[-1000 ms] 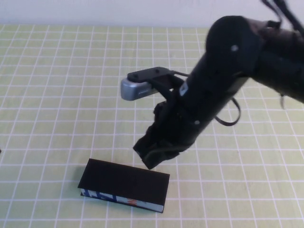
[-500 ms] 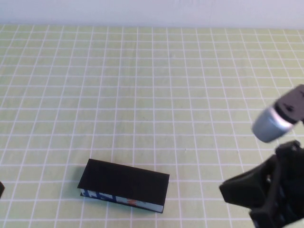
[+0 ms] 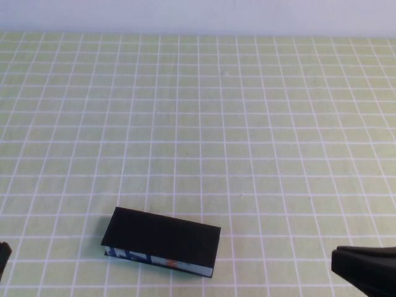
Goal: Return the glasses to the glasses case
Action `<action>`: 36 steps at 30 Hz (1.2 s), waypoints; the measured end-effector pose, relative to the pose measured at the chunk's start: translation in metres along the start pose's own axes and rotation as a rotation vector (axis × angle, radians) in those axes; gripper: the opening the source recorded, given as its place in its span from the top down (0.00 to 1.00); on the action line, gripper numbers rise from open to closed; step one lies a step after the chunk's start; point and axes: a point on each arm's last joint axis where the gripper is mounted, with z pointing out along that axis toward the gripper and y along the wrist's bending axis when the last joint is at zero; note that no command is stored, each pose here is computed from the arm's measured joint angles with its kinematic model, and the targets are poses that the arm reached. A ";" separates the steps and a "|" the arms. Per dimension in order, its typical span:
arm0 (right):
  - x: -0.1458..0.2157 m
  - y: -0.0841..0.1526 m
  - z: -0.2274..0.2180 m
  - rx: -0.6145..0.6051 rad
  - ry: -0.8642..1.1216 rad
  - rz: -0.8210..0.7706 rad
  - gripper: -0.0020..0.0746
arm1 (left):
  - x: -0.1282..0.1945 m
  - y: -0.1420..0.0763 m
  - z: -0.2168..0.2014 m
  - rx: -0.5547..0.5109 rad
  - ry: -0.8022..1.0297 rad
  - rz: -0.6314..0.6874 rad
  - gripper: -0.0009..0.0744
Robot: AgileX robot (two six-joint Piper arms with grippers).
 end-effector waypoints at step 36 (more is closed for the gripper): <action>0.102 -0.083 -0.029 0.708 -0.517 -0.044 0.99 | 0.000 0.000 0.000 0.003 0.002 0.000 0.99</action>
